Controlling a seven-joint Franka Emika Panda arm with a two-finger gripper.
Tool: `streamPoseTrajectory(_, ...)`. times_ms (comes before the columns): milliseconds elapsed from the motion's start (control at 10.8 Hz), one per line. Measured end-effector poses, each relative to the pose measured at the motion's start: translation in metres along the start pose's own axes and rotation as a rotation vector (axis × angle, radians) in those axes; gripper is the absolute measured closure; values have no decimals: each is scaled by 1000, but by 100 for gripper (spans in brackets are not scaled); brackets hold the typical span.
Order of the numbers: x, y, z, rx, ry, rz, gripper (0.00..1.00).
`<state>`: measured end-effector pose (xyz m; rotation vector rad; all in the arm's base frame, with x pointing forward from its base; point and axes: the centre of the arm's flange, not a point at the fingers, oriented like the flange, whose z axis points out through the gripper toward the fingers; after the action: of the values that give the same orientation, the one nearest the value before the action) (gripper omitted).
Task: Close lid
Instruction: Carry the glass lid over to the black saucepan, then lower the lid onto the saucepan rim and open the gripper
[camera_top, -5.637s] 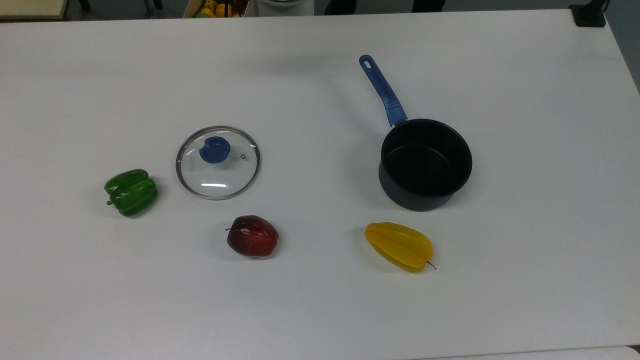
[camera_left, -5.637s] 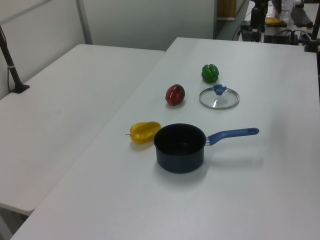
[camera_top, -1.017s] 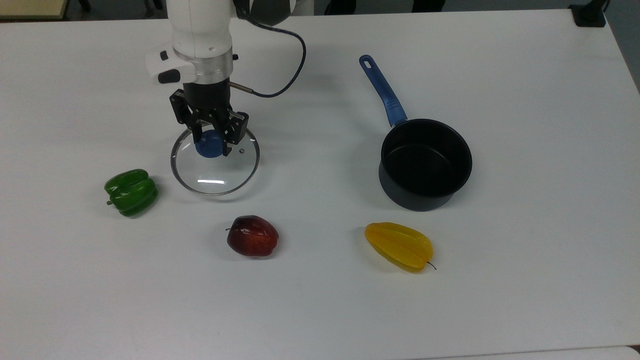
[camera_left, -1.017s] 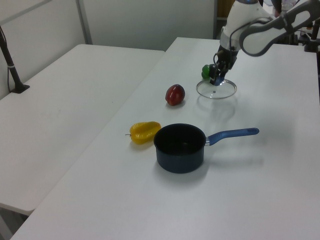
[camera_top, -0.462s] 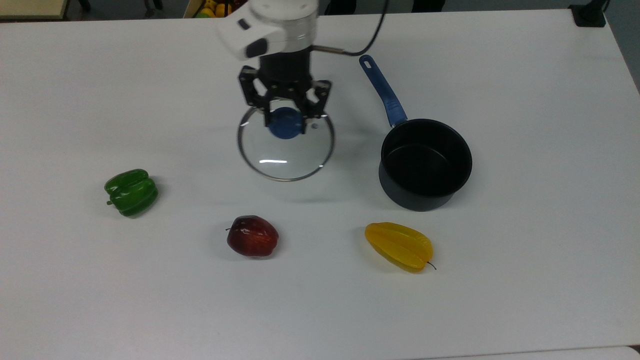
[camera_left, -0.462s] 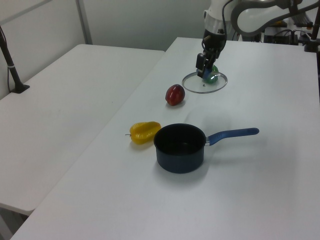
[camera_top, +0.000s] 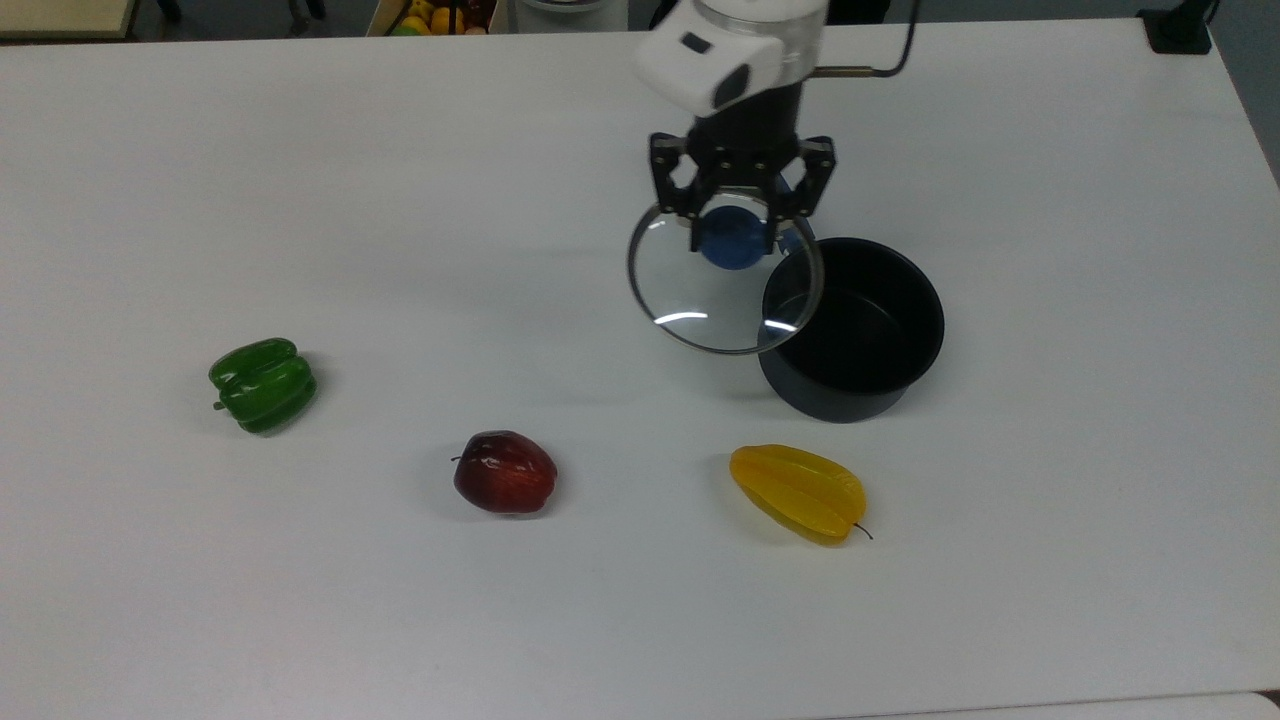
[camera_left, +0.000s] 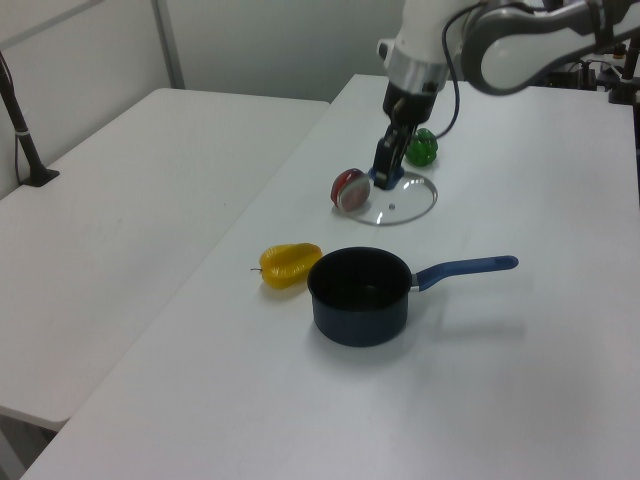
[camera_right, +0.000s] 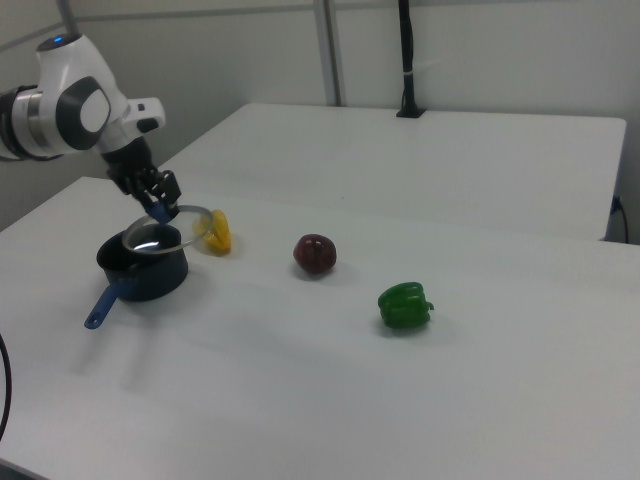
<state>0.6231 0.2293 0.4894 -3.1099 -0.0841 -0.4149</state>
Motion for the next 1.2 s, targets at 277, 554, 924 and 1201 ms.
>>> streamPoseTrajectory(277, -13, -59, 29, 10, -11, -86, 39)
streamPoseTrajectory(554, -17, -93, 40, 29, 22, -130, 39)
streamPoseTrajectory(924, -14, -100, 59, 39, 51, -137, 39)
streamPoseTrajectory(1201, -20, -116, 57, 46, 53, -160, 39)
